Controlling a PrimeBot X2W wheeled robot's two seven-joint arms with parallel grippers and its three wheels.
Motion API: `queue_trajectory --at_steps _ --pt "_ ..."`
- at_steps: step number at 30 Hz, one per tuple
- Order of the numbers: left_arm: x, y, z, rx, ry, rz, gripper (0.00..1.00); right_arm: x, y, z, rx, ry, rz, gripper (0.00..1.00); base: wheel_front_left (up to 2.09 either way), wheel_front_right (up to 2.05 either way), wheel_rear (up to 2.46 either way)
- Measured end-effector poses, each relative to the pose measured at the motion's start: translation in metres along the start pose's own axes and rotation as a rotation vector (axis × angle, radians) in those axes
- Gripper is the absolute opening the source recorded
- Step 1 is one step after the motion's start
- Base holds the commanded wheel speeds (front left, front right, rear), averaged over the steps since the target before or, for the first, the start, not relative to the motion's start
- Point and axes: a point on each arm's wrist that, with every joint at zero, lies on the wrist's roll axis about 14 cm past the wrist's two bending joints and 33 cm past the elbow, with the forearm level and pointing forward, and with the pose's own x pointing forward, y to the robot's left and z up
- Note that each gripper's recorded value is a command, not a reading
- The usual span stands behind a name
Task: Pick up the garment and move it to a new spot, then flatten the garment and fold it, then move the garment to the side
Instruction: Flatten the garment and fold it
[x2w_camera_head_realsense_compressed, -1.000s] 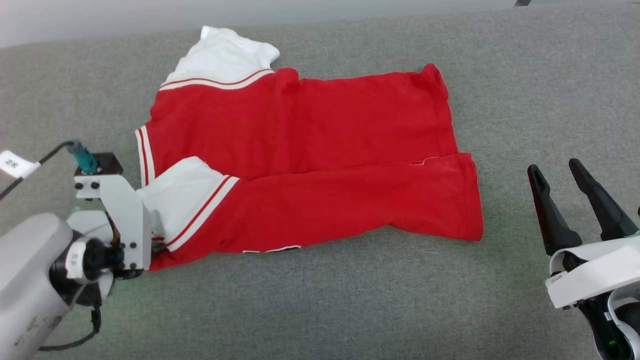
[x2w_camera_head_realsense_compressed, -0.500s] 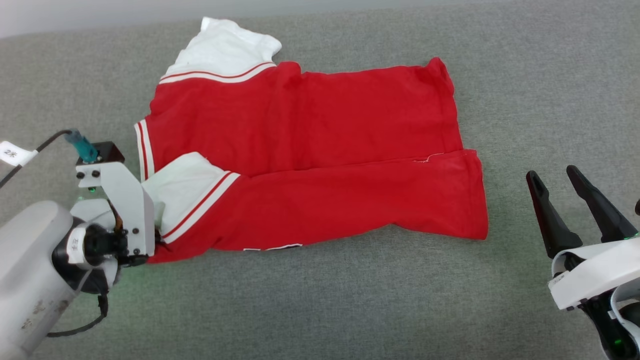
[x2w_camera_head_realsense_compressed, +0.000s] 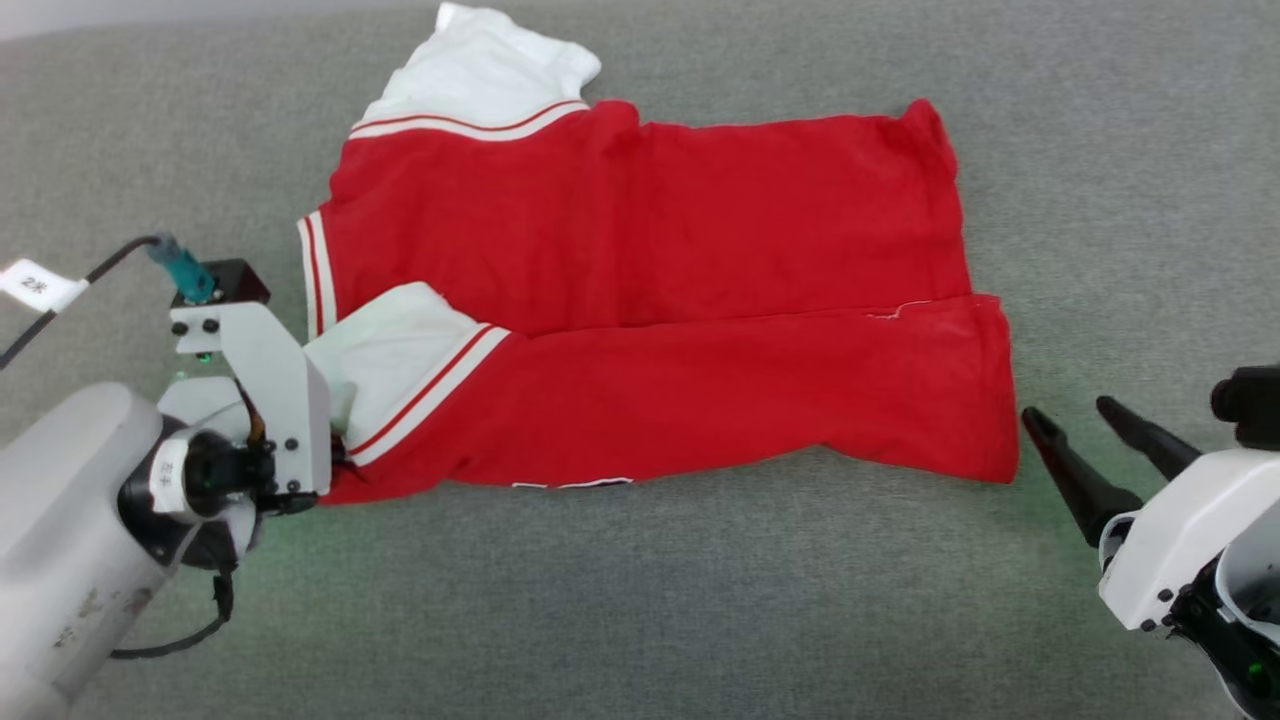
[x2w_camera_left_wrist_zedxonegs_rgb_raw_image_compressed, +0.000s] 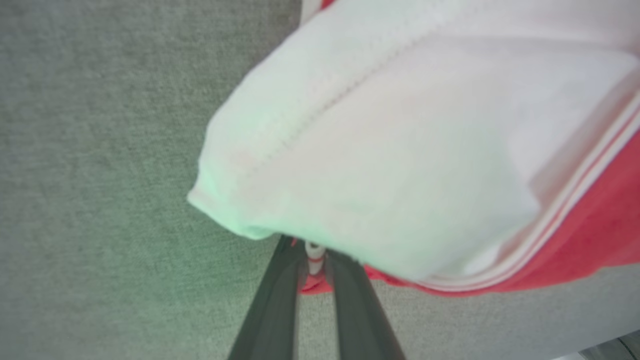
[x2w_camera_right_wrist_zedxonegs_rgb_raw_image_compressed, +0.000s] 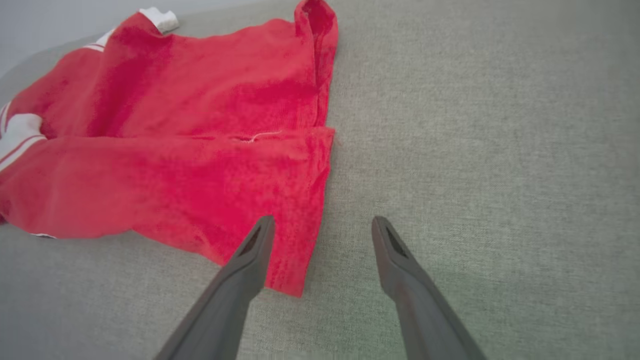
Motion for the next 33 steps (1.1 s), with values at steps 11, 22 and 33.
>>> queue_trajectory --at_steps 11,22,33 --pt "0.005 -0.002 0.003 0.003 -0.016 -0.02 0.0 0.034 0.01 -0.043 -0.011 0.243 0.044 1.0 0.0 0.0 0.0" --pt "0.007 0.0 0.004 -0.016 -0.032 -0.033 0.0 0.051 0.018 -0.052 -0.03 0.321 0.07 0.0 0.0 0.0 0.0" --pt "-0.005 0.001 0.008 -0.028 -0.086 -0.044 0.0 0.042 0.004 -0.035 -0.027 0.293 0.033 0.0 0.0 0.0 0.0"
